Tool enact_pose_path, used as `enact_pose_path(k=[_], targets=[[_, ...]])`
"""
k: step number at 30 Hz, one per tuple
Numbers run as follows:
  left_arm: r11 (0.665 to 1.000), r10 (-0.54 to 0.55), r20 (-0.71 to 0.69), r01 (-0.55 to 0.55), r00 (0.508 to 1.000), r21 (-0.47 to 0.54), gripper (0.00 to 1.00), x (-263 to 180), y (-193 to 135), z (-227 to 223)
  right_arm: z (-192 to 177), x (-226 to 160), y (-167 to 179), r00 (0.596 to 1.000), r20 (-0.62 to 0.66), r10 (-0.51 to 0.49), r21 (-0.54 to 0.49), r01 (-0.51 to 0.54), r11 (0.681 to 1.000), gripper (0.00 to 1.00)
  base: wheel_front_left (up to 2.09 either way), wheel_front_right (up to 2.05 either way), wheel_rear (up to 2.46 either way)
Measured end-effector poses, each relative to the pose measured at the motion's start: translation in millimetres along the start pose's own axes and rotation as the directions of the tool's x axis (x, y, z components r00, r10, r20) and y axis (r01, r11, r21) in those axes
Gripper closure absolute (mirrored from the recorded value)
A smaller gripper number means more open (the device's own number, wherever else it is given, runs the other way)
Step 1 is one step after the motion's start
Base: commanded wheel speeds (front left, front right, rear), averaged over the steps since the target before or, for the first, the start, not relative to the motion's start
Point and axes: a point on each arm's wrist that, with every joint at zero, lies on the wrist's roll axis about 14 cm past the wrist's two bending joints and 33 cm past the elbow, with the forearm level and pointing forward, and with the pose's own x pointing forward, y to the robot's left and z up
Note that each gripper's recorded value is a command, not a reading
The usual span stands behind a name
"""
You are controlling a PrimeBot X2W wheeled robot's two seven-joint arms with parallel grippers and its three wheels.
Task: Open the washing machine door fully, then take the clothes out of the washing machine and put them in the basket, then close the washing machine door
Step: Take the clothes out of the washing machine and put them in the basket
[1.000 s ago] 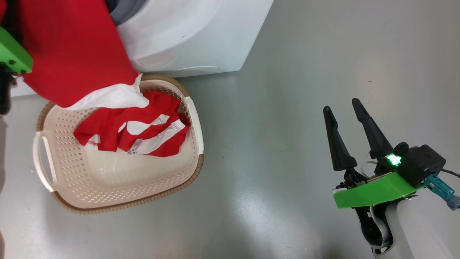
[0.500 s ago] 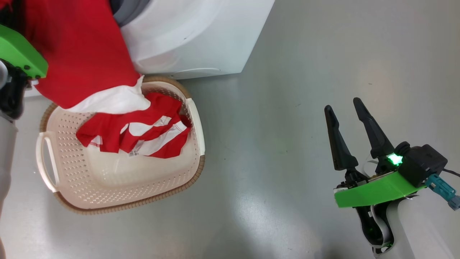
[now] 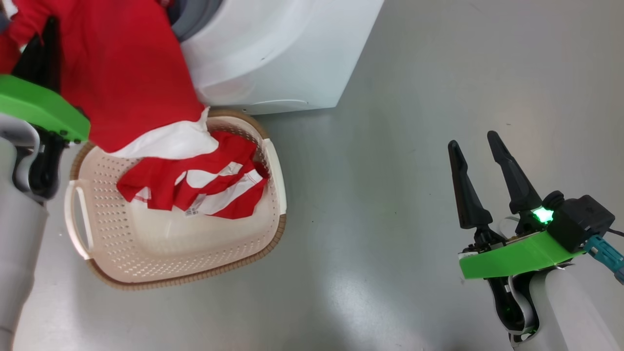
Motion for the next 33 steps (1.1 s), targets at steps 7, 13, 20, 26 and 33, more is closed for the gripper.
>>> enact_pose_path(k=[7, 13, 20, 26, 33], targets=[[1.0, -0.001, 0.108, 0.001, 0.994, 0.003, 1.0, -30.4, -0.1, 7.0, 2.9, 1.5, 5.3, 1.0, 0.009, 0.014, 0.004, -0.014, 1.0, 0.0, 0.0, 0.0, 0.0], [1.0, 0.007, 0.141, -0.011, 0.99, 0.026, 1.0, -63.9, -9.9, -8.2, 7.1, 0.1, 7.7, 1.0, 0.018, 0.019, 0.003, -0.019, 1.0, 0.0, 0.0, 0.0, 0.0], [0.999, -0.025, 0.088, 0.023, 0.996, 0.029, 1.0, -95.2, -31.4, -41.4, 8.7, -1.1, 8.9, 1.0, 0.021, 0.021, 0.003, -0.021, 1.0, 0.0, 0.0, 0.0, 0.0], [1.0, -0.012, 0.014, 0.012, 1.0, 0.004, 1.0, -109.4, -33.1, -70.8, 7.4, -1.2, 10.3, 1.0, 0.017, 0.025, 0.004, -0.025, 1.0, 0.0, 0.0, 0.0, 0.0], [1.0, -0.012, -0.088, 0.01, 0.996, -0.018, 1.0, -112.0, -36.1, -107.8, 0.5, -1.8, 6.0, 1.0, -0.001, 0.015, 0.003, -0.015, 1.0, 0.0, 0.0, 0.0, 0.0]])
